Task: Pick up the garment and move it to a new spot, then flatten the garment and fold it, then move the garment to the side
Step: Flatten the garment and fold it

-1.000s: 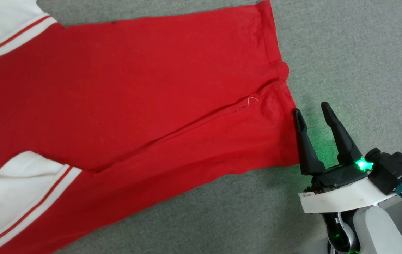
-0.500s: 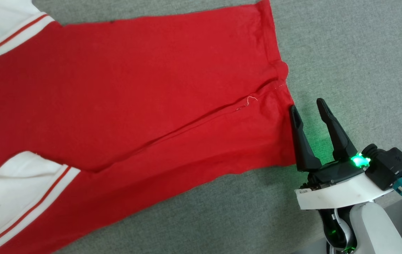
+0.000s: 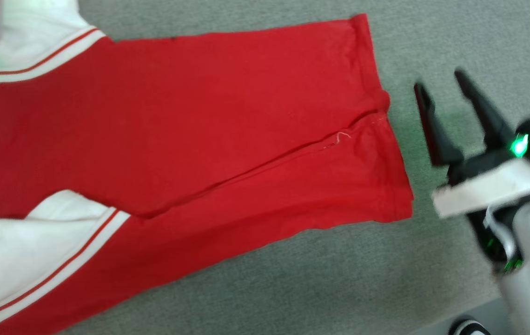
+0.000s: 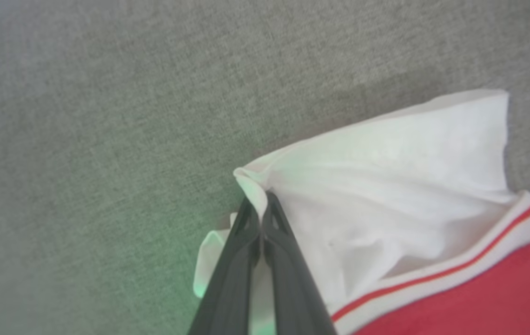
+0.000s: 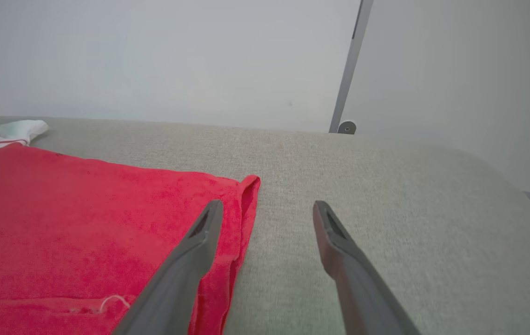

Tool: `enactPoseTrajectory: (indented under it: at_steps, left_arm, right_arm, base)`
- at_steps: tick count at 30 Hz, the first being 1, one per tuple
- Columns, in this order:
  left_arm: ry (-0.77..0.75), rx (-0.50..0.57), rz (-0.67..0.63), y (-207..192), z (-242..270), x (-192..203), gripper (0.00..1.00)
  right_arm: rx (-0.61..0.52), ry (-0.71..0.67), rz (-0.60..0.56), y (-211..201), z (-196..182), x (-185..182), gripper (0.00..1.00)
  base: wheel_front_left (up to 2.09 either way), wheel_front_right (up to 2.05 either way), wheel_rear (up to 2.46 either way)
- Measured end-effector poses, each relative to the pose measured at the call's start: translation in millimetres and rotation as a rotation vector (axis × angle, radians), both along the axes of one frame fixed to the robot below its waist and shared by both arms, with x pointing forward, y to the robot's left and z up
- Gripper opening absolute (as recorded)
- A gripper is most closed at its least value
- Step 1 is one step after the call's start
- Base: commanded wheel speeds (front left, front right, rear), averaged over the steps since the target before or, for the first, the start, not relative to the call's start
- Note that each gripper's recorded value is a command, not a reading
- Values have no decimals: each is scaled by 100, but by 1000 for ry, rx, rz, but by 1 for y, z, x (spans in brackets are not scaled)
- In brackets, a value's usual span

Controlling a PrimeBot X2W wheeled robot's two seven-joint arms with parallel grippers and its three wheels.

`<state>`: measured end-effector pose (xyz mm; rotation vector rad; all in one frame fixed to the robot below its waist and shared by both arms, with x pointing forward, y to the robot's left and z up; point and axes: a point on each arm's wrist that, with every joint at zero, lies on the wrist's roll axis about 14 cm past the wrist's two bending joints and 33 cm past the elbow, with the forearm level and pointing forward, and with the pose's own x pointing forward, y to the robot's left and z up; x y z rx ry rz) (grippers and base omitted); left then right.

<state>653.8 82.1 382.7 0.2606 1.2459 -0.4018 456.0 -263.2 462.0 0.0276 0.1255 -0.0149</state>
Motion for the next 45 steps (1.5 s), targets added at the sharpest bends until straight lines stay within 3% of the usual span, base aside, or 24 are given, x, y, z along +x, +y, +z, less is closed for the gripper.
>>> enactPoseTrajectory:
  at_steps: [6,14,21,29,31,39,45]
  left_arm:
    - [-2,-21,4,2,5,-9,0]
    - [-3,-48,7,6,6,-13,0]
    - [4,-70,11,8,1,-13,0]
    - [9,-92,24,9,-3,-11,0]
    - [8,-95,24,9,-3,-11,0]
    - [5,-109,41,11,1,-12,0]
    - [-28,-115,47,13,9,-9,0]
  right_arm:
    - [-43,87,92,1,12,44,100]
    - [-28,397,170,13,-24,80,100]
    - [3,711,201,21,-65,83,100]
    - [26,931,181,17,-75,89,100]
    - [21,959,176,16,-75,91,0]
    - [26,1044,132,9,-68,91,0]
    - [24,1000,110,8,-58,100,0]
  base:
    - [0,0,0]
    - [0,0,0]
    - [0,0,0]
    - [0,0,0]
    - [0,0,0]
    - [0,0,0]
    - [0,0,0]
